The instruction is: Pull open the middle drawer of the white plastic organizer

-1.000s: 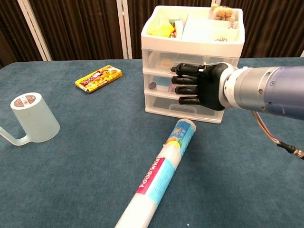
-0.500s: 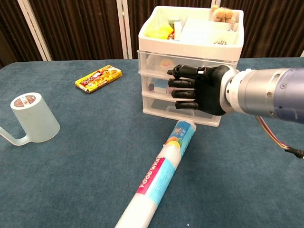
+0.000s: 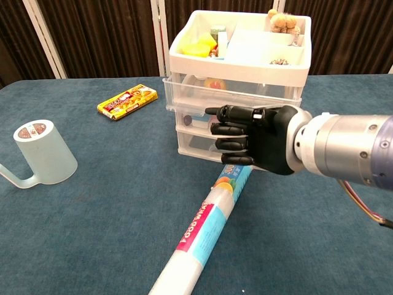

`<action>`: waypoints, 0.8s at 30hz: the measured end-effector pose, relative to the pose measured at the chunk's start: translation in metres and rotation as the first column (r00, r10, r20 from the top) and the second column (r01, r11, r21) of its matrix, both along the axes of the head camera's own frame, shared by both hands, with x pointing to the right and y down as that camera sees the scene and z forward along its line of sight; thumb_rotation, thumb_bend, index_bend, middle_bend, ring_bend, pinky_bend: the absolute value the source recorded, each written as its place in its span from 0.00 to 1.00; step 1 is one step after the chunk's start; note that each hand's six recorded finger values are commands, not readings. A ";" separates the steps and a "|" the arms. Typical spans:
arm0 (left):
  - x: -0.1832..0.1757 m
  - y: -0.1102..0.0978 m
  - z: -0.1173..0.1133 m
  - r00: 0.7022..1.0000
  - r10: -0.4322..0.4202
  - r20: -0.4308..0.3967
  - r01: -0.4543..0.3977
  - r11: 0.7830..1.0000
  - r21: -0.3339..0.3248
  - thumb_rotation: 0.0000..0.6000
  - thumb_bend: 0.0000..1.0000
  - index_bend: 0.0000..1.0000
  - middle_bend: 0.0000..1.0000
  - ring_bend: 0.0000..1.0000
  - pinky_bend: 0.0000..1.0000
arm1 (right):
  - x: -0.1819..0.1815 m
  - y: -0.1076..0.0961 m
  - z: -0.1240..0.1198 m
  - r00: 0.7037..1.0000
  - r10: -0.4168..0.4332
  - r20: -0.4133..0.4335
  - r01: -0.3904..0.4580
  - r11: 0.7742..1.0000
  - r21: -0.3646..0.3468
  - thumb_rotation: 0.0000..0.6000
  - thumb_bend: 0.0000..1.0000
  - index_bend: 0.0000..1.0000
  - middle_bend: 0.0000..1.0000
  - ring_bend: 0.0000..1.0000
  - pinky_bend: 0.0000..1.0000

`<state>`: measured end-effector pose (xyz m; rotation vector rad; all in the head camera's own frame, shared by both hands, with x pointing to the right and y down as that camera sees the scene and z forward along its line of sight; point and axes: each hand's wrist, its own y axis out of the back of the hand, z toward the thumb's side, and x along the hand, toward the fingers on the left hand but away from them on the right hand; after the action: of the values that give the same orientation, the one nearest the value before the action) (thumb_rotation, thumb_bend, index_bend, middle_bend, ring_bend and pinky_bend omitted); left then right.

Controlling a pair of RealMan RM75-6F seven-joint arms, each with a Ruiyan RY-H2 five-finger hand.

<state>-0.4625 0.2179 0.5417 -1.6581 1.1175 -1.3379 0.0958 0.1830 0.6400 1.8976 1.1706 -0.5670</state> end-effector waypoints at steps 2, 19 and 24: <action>0.000 0.000 0.000 1.000 -0.002 0.000 0.002 1.000 -0.001 1.00 0.00 0.00 0.00 0.00 0.04 | -0.001 0.004 0.000 1.000 -0.011 0.003 0.011 1.000 -0.004 1.00 0.81 0.12 0.95 0.89 0.96; 0.000 0.000 0.000 1.000 -0.003 0.003 0.003 1.000 0.000 1.00 0.00 0.00 0.00 0.00 0.04 | -0.001 0.021 -0.013 0.990 -0.133 -0.051 0.136 0.988 0.069 1.00 0.73 0.00 0.94 0.87 0.95; -0.001 0.000 0.000 1.000 -0.004 0.004 0.004 1.000 0.001 1.00 0.00 0.00 0.00 0.00 0.04 | 0.002 0.030 -0.019 0.987 -0.152 -0.057 0.155 0.986 0.060 1.00 0.73 0.00 0.94 0.87 0.95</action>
<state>-0.4631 0.2174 0.5419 -1.6524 1.1193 -1.3419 0.0974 0.2133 0.6211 2.0514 1.0925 -0.6736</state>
